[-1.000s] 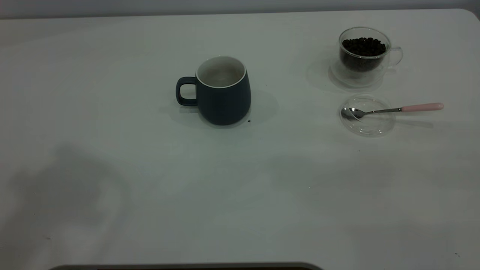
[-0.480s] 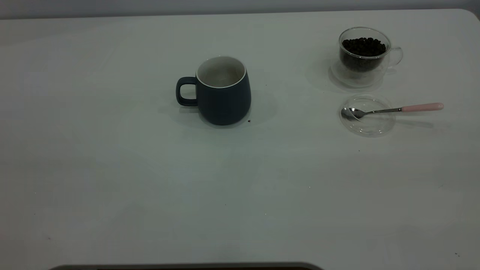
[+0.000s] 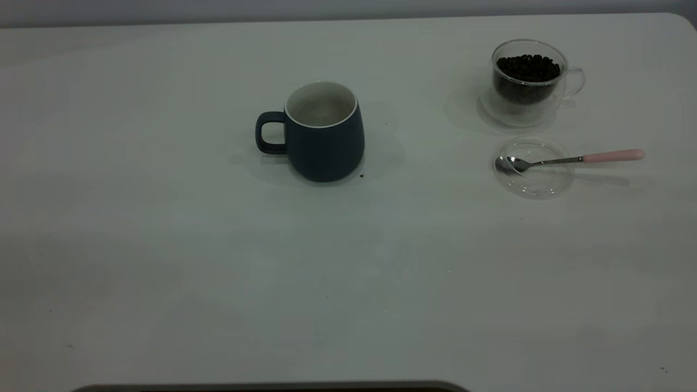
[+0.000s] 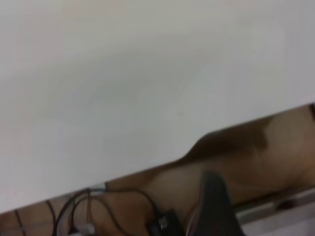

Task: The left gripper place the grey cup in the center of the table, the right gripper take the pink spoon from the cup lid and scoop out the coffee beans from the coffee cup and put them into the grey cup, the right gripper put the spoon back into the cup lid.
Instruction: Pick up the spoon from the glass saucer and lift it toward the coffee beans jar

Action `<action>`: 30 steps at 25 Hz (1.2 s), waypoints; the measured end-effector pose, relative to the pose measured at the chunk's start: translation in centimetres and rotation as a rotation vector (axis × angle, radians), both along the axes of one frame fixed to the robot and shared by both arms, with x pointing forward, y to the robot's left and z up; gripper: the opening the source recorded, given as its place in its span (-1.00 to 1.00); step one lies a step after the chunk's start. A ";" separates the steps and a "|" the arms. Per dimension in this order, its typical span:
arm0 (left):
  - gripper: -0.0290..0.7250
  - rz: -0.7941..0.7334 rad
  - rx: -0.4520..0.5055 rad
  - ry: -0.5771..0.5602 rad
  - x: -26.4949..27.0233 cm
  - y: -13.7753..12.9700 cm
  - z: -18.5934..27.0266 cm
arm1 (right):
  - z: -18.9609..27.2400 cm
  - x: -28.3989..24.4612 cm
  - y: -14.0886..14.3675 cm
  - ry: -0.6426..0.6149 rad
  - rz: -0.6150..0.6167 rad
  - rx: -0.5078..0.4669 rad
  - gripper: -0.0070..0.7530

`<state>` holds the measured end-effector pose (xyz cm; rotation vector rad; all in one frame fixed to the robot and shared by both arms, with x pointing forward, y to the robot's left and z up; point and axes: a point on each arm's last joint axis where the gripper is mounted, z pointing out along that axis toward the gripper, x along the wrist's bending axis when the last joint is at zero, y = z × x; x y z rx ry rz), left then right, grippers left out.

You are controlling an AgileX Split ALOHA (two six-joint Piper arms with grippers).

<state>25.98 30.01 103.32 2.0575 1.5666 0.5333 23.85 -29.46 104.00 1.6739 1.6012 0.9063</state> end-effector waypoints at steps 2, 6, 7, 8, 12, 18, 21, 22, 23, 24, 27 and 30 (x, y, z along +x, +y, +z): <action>0.58 0.000 -0.012 -0.031 -0.4 0.2 0.1 | 0.0 0.0 0.0 0.000 0.000 0.000 0.43; 0.58 0.035 -0.028 -0.078 -1.1 0.4 0.1 | 0.0 0.0 0.0 0.000 0.000 0.000 0.43; 0.58 0.062 -0.030 -0.087 -1.2 0.5 0.1 | 0.0 0.0 0.0 0.000 0.000 0.000 0.43; 0.58 0.096 -0.032 -0.097 -1.4 0.6 0.1 | 0.0 0.0 0.0 0.000 0.000 0.000 0.43; 0.58 0.237 -0.037 -0.148 -2.2 0.8 0.1 | 0.0 0.0 0.0 0.000 0.000 0.000 0.43; 0.58 0.325 -0.050 -0.245 -3.7 0.8 0.0 | 0.0 0.0 0.0 0.000 0.000 0.000 0.43; 0.58 0.329 -0.050 -0.246 -3.8 0.8 0.0 | 0.0 0.0 0.0 0.000 0.000 0.000 0.43; 0.58 0.329 -0.050 -0.246 -3.8 0.8 0.0 | 0.0 0.0 0.0 0.000 0.000 0.000 0.43; 0.58 0.329 -0.050 -0.246 -3.8 0.8 0.0 | 0.0 0.0 0.0 0.000 0.000 0.000 0.43; 0.58 0.329 -0.050 -0.246 -3.8 0.8 0.0 | 0.0 0.0 0.0 0.000 0.000 0.000 0.43; 0.58 0.329 -0.050 -0.246 -3.8 0.8 0.0 | 0.0 0.0 0.0 0.000 0.000 0.000 0.43; 0.58 0.329 -0.050 -0.245 -3.8 0.8 -0.1 | 0.0 0.0 0.0 0.000 0.000 0.000 0.43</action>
